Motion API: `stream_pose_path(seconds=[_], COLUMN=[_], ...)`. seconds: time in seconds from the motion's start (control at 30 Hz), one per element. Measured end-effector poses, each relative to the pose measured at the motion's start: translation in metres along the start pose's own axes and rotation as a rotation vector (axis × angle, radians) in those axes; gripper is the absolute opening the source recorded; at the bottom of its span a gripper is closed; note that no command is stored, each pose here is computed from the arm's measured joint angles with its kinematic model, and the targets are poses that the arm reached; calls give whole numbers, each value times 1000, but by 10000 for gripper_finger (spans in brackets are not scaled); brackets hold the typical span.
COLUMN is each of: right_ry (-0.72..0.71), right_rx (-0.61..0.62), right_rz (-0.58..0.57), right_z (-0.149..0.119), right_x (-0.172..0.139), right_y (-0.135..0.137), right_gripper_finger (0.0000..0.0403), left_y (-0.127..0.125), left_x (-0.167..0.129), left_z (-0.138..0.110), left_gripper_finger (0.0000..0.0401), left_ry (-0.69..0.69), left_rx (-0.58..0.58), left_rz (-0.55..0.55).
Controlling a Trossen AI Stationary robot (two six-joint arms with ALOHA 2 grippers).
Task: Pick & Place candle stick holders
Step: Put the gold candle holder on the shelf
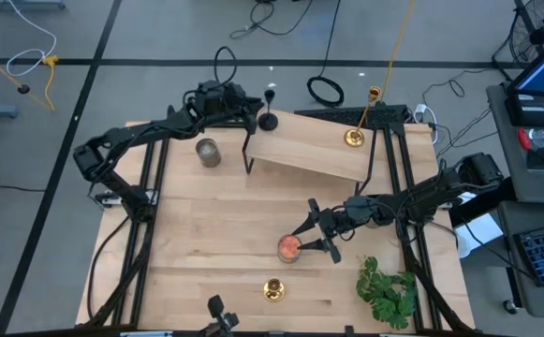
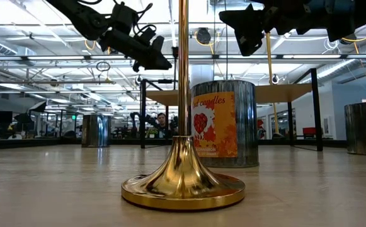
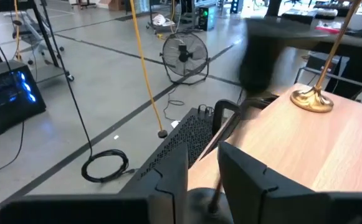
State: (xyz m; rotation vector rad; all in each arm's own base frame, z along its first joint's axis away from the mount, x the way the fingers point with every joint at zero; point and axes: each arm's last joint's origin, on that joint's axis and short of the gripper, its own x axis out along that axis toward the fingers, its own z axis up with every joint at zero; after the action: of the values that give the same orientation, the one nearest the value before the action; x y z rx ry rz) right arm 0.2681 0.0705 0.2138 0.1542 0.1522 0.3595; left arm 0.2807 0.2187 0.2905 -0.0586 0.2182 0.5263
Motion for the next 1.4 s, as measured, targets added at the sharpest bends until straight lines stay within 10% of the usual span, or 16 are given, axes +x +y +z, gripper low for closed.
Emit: stream_pose_path(seconds=[0.7, 1.4], right_ry=[33, -43], right_rx=[2, 13], right_rz=[10, 140], right_z=[-4, -30], right_x=[1, 79], right_y=[3, 36], right_gripper_finger=[192, 192], left_y=[-9, -57], left_x=[-8, -142], left_z=[7, 55], left_gripper_finger=[110, 111], left_ry=[-8, 28], left_rx=[-18, 93], left_rz=[-115, -315])
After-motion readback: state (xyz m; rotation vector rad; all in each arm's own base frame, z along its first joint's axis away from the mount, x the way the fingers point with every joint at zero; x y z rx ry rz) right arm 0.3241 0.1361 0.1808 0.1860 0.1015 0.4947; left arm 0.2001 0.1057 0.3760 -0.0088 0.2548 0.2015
